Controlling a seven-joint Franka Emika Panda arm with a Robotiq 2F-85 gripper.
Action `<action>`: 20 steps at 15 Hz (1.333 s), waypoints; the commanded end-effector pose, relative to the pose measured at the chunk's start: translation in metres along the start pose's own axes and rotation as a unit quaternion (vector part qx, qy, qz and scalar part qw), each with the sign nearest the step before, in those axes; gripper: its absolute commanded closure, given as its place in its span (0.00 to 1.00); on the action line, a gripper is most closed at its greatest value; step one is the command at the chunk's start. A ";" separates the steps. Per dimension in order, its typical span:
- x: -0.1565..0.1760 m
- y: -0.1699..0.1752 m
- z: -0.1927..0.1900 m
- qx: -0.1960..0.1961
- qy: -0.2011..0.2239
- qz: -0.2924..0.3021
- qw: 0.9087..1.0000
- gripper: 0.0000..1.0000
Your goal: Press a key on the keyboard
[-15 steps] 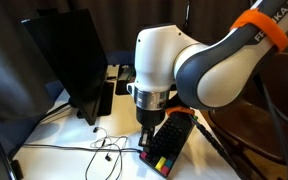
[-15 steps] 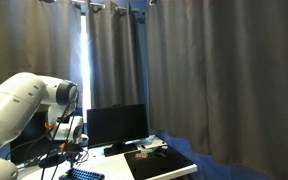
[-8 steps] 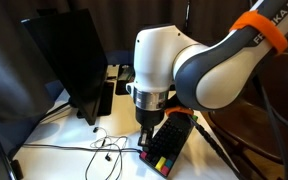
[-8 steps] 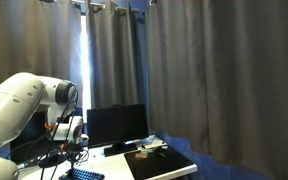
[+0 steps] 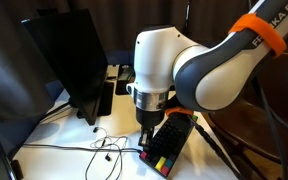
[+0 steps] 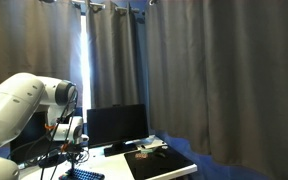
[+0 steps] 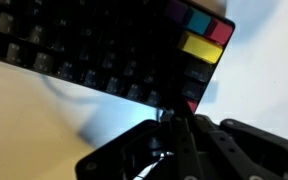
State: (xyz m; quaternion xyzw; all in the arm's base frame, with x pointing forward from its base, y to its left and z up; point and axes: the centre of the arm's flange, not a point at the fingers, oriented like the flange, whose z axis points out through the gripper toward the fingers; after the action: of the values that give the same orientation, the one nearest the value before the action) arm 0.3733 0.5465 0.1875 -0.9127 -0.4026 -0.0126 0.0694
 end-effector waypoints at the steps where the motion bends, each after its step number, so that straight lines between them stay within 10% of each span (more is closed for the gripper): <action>1: 0.007 -0.005 0.006 -0.002 0.008 0.003 1.000 1.00; 20: 0.006 -0.004 0.015 -0.006 0.001 0.005 1.000 1.00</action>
State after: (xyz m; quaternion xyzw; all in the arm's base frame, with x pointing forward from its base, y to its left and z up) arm 0.3731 0.5475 0.1814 -0.9127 -0.4029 -0.0100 0.0675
